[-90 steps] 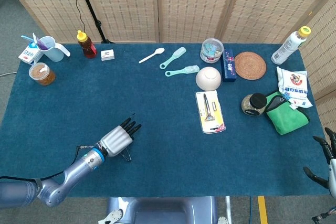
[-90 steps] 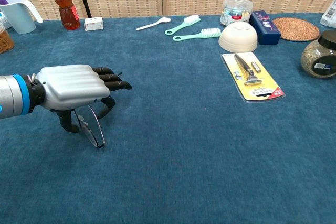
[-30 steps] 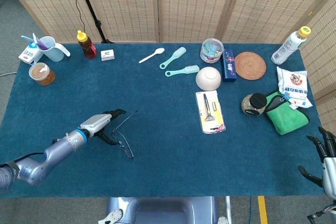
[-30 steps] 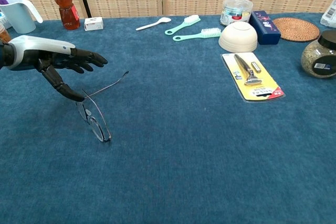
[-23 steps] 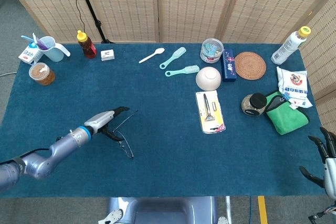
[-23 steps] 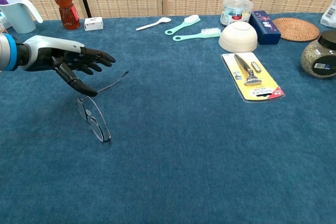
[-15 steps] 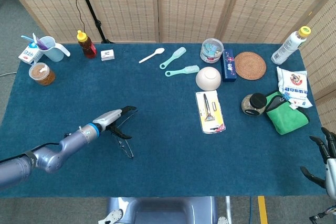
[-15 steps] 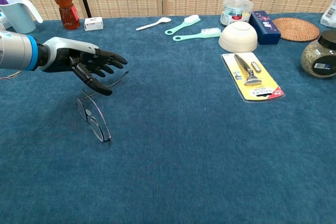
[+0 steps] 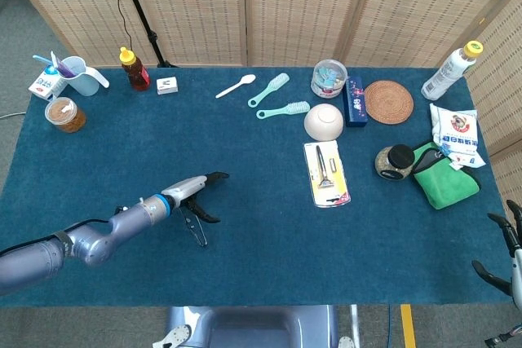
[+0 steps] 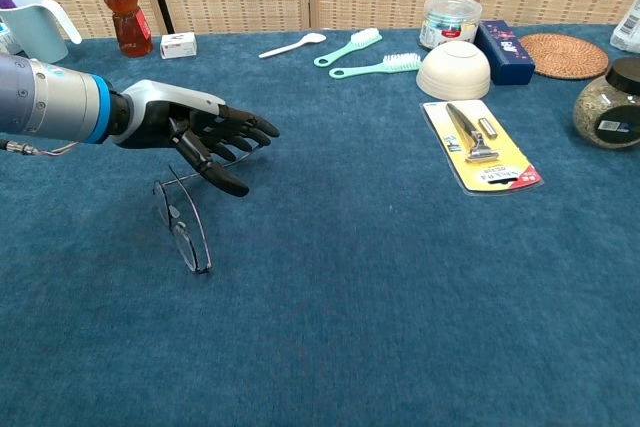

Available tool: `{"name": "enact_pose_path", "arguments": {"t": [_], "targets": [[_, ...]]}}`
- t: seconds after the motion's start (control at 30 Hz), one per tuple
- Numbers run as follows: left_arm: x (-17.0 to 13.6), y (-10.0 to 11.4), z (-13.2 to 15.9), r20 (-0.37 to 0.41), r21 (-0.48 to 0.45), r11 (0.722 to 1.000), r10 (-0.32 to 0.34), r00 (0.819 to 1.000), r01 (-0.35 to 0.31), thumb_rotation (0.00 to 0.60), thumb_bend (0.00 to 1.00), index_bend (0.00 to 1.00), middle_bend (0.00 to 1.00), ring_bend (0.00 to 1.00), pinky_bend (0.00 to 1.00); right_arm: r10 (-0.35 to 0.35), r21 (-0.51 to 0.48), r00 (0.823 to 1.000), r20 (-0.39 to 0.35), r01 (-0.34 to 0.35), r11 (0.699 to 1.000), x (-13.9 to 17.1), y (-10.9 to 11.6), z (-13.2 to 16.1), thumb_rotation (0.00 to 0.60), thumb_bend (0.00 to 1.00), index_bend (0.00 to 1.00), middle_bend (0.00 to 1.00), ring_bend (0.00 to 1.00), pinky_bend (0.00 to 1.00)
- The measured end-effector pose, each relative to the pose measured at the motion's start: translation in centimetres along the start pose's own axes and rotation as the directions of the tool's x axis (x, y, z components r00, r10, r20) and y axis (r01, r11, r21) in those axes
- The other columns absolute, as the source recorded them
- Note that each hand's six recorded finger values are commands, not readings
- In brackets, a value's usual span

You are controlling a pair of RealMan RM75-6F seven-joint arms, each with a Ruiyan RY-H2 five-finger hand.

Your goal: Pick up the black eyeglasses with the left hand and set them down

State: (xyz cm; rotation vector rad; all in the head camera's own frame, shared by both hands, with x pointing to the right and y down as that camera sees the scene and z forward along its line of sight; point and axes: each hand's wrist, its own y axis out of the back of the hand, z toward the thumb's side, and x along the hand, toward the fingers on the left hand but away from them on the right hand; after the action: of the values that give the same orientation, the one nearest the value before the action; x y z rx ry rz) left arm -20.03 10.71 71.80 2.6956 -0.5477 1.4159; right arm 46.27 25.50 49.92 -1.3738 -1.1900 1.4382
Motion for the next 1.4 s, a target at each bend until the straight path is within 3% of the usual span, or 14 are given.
{"name": "enact_pose_path", "arguments": {"t": [0.6, 0.97, 1.1, 1.23, 1.4], "targets": [[0.2, -2.5, 2.6, 0.05, -0.005, 0.997, -0.078, 0.996, 0.078, 0.516, 0.15, 0.0, 0.0, 0.0, 0.0, -0.008, 0.004, 1.0, 0.013, 0.008, 1.0, 0.4, 0.3, -0.4, 0.6, 0.04, 0.22, 0.08, 0.1, 0.23], [-1.8, -4.5, 3.7, 0.075, 0.049, 0.987, -0.159, 0.984, 0.155, 0.515, 0.15, 0.0, 0.0, 0.0, 0.0, -0.012, -0.001, 1.0, 0.01, 0.012, 1.0, 0.4, 0.4, -0.3, 0.6, 0.04, 0.22, 0.08, 0.1, 0.23], [-2.7, -4.6, 3.6, 0.07, 0.13, 0.978, -0.175, 0.982, 0.165, 0.513, 0.15, 0.0, 0.0, 0.0, 0.0, -0.011, -0.004, 1.0, 0.005, 0.011, 1.0, 0.3, 0.3, -0.2, 0.6, 0.04, 0.22, 0.08, 0.1, 0.23], [-3.1, -3.7, 3.4, 0.086, 0.276, 0.954, -0.143, 0.986, 0.114, 0.513, 0.15, 0.04, 0.0, 0.0, 0.0, -0.01, -0.008, 1.0, -0.002, 0.01, 1.0, 0.1, 0.1, 0.0, 0.6, 0.04, 0.22, 0.08, 0.1, 0.23], [-3.5, -2.2, 2.9, 0.122, 0.486, 0.874, -0.071, 0.99, 0.003, 0.507, 0.15, 0.1, 0.0, 0.0, 0.0, -0.008, -0.013, 1.0, -0.008, 0.008, 1.0, 0.0, 0.0, 0.2, 0.6, 0.04, 0.22, 0.08, 0.1, 0.23]]}}
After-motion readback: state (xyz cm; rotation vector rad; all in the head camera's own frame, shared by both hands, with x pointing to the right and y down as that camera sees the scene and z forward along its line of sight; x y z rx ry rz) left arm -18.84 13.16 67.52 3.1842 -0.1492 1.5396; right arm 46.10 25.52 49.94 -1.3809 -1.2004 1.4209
